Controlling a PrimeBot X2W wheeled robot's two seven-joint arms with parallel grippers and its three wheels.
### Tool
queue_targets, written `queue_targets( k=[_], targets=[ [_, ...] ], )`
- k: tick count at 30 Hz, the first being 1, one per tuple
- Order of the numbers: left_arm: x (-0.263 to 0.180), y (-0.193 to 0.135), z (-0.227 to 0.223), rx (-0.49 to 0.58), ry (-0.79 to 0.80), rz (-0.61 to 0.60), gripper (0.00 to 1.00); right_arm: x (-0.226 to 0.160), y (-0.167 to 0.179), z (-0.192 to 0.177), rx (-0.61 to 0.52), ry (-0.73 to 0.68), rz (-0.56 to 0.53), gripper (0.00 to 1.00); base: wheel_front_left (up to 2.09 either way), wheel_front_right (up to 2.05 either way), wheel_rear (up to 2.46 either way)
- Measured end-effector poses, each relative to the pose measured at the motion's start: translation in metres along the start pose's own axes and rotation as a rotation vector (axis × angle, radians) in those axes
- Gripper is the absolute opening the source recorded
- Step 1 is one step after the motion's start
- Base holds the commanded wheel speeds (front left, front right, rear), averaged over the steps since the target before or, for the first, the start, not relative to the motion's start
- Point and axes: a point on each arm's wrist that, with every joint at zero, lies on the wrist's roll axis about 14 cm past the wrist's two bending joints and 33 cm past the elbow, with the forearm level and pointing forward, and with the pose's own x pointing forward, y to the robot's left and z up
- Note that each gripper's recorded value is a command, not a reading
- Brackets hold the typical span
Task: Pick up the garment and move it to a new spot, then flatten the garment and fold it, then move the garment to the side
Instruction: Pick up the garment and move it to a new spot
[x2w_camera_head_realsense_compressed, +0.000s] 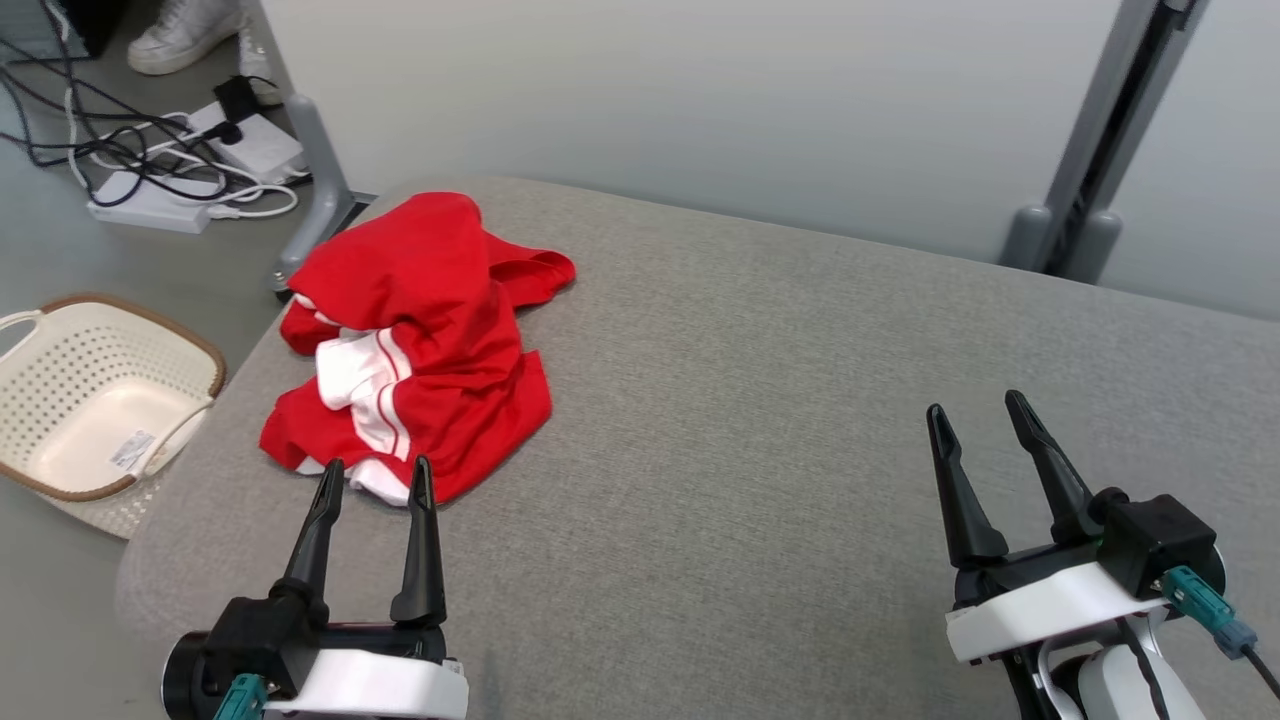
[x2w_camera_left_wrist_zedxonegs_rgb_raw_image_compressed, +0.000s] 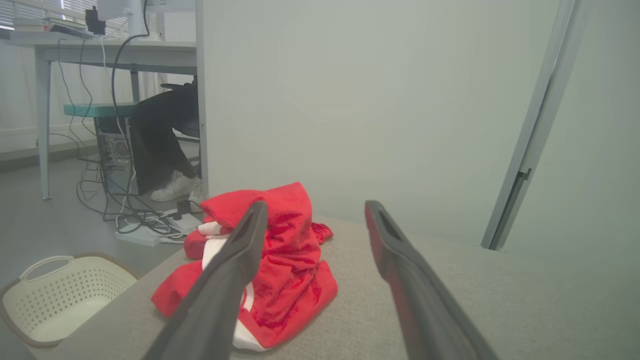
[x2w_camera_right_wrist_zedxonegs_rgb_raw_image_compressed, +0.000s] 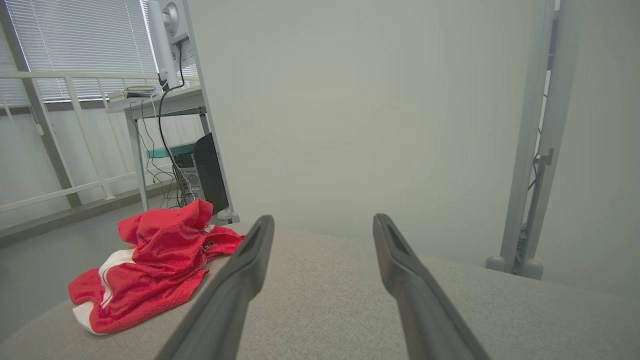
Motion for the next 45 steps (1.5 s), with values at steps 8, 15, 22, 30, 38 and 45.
queue_targets(
  k=[8,15,22,30,38,45],
  targets=[
    [-0.020,0.032,0.009,0.013,-0.021,0.101,1.00,0.012,0.039,-0.008,0.023,0.017,0.114,1.00,0.00,0.00,0.00],
    [-0.021,0.043,0.014,0.017,-0.031,0.149,1.00,0.020,0.059,-0.016,0.040,0.033,0.179,1.00,0.00,0.00,0.00],
    [-0.023,0.046,0.015,0.018,-0.033,0.160,1.00,0.022,0.063,-0.015,0.041,0.032,0.192,1.00,0.00,0.00,0.00],
    [-0.023,0.049,0.016,-0.001,-0.039,0.167,1.00,0.020,0.057,-0.010,0.035,0.020,0.169,1.00,0.00,0.00,0.00],
    [-0.016,0.064,0.016,-0.009,-0.041,0.212,1.00,0.016,0.047,-0.011,0.006,0.019,0.147,1.00,0.00,0.00,0.00],
    [0.015,0.058,-0.004,0.018,0.025,0.158,1.00,0.033,0.036,-0.009,-0.039,-0.015,0.146,1.00,0.00,0.00,0.00]
  ],
)
